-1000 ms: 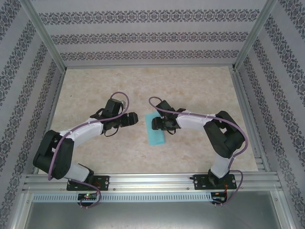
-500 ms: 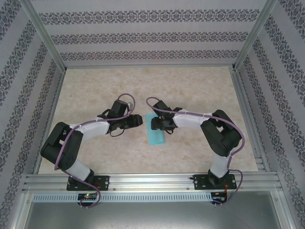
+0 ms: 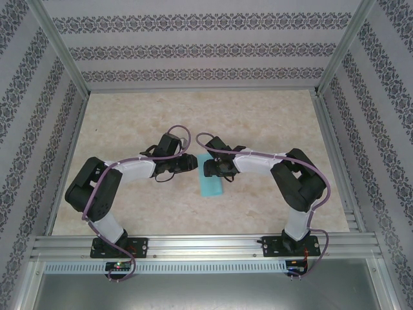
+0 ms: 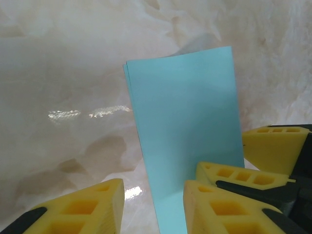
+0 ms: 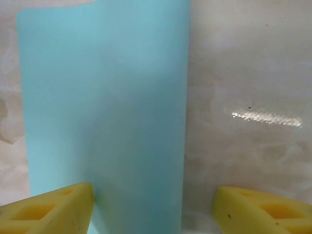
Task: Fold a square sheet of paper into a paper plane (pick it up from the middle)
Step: Hold the square sheet of paper at the center of the table.
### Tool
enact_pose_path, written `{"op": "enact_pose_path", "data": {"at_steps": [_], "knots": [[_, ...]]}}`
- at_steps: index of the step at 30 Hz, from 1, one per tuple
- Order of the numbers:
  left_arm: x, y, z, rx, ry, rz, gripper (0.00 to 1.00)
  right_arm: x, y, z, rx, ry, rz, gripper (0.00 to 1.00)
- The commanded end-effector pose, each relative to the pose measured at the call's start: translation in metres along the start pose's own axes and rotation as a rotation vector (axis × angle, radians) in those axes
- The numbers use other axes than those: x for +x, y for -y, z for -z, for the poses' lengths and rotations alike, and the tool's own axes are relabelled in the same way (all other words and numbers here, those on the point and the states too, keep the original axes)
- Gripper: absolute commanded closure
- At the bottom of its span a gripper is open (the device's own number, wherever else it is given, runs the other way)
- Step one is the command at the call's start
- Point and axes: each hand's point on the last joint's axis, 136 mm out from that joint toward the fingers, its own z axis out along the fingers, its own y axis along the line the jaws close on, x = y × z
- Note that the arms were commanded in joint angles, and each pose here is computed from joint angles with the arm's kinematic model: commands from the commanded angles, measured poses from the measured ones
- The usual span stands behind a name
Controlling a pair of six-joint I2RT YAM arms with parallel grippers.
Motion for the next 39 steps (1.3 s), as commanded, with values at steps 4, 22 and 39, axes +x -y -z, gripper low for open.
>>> {"op": "enact_pose_path", "data": {"at_steps": [4,22,39], "knots": [[-0.010,0.006,0.001,-0.019,0.042,-0.017,0.63,0.034,0.022,-0.042,0.061,-0.124,0.052,0.32],[-0.008,0.007,-0.005,-0.004,0.026,-0.009,0.73,0.040,0.027,-0.053,0.074,-0.162,0.040,0.32],[0.002,0.017,-0.020,0.087,-0.021,0.033,0.87,0.045,0.031,-0.060,0.081,-0.189,-0.010,0.30]]}}
